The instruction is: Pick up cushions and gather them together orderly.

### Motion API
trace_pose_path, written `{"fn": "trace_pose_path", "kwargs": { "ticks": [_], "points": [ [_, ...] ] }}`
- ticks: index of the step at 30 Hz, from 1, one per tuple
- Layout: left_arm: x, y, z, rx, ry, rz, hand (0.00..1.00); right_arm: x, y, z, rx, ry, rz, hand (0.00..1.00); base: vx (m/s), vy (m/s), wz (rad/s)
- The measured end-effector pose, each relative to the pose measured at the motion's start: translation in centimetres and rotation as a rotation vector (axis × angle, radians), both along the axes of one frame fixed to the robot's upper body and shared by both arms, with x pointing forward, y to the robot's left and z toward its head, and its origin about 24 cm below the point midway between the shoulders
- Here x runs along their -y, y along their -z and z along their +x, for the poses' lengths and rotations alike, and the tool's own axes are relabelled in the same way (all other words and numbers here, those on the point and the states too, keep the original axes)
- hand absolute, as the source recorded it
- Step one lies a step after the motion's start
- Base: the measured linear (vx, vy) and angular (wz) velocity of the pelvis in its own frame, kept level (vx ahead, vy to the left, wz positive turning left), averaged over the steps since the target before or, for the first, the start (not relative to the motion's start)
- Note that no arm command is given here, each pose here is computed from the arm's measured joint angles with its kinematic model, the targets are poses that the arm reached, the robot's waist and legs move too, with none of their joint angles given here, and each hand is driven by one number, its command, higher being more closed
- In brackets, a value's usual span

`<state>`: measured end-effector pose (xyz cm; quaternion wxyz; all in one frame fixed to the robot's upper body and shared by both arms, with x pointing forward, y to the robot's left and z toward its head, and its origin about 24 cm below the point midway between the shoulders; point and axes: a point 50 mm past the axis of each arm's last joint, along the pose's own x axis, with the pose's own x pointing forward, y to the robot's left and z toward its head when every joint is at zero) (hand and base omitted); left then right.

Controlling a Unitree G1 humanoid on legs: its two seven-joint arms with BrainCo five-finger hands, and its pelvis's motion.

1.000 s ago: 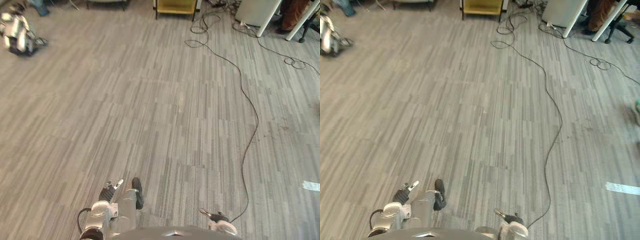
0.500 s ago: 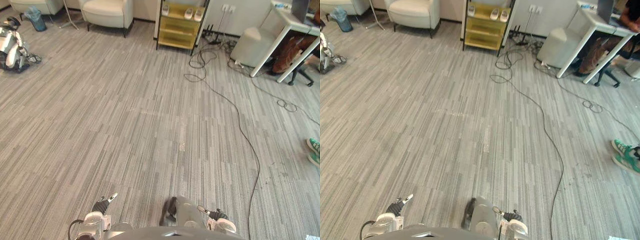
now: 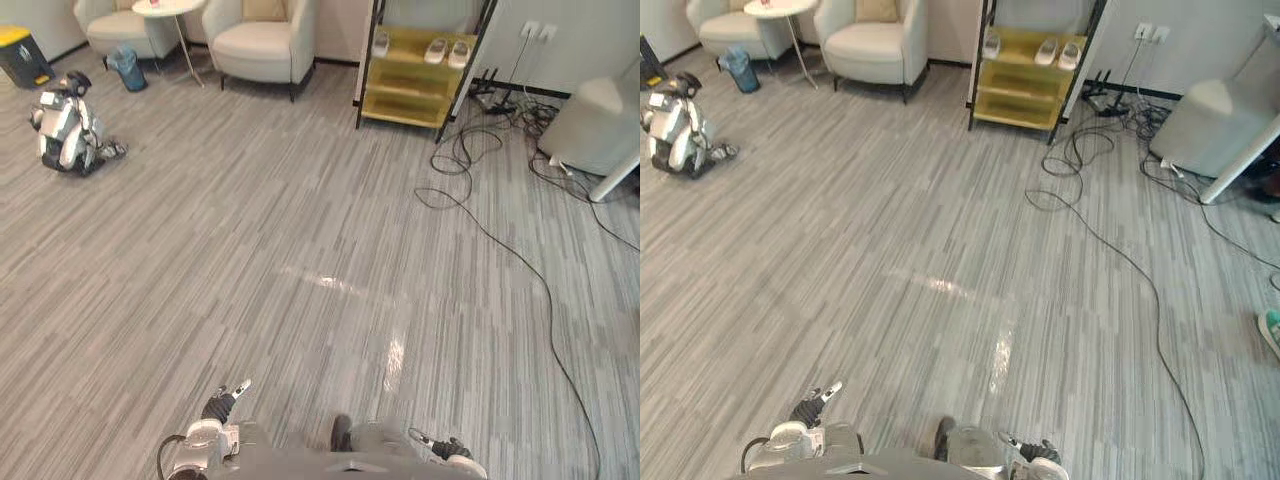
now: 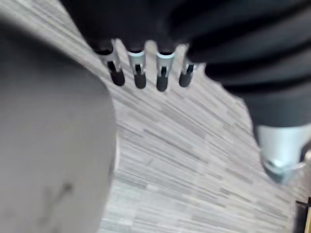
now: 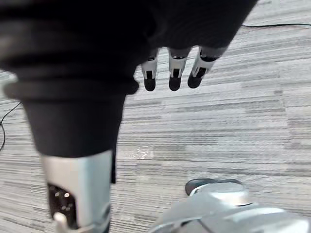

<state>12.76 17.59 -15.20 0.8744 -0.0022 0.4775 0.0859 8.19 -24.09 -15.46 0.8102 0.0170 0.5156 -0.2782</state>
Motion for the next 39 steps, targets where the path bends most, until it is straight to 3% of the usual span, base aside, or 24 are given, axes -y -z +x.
{"fn": "trace_pose_path", "kwargs": {
  "ticks": [7, 12, 20, 26, 31, 39],
  "points": [
    [0.3, -0.4, 0.7, 0.047, -0.017, -0.007, 0.00, 0.0, -0.1, 0.1, 0.018, 0.021, 0.002, 0.00, 0.41, 0.141, -0.48],
    [-1.3, -0.7, 1.1, 0.060, -0.016, 0.032, 0.00, -2.0, 0.4, -0.1, -0.001, 0.010, 0.052, 0.00, 0.51, 0.223, -0.24],
    [-1.4, 0.3, -0.9, -0.050, 0.063, 0.054, 0.00, -1.5, 0.7, -1.4, -0.044, 0.018, 0.049, 0.00, 0.39, 0.151, -0.05],
    [-1.7, 0.4, -1.1, -0.059, 0.054, 0.057, 0.00, -1.7, 0.8, -1.3, -0.048, 0.006, 0.053, 0.00, 0.33, -0.090, 0.02],
    [0.8, 0.9, -1.7, -0.081, 0.033, -0.017, 0.00, -0.2, 0.5, -1.8, -0.060, 0.009, 0.030, 0.00, 0.22, -0.164, -0.12],
    [-0.1, 0.7, -1.1, -0.063, 0.033, 0.001, 0.00, -0.6, 0.8, -2.4, -0.080, 0.022, 0.047, 0.00, 0.03, -0.074, 0.18]
  ]
}}
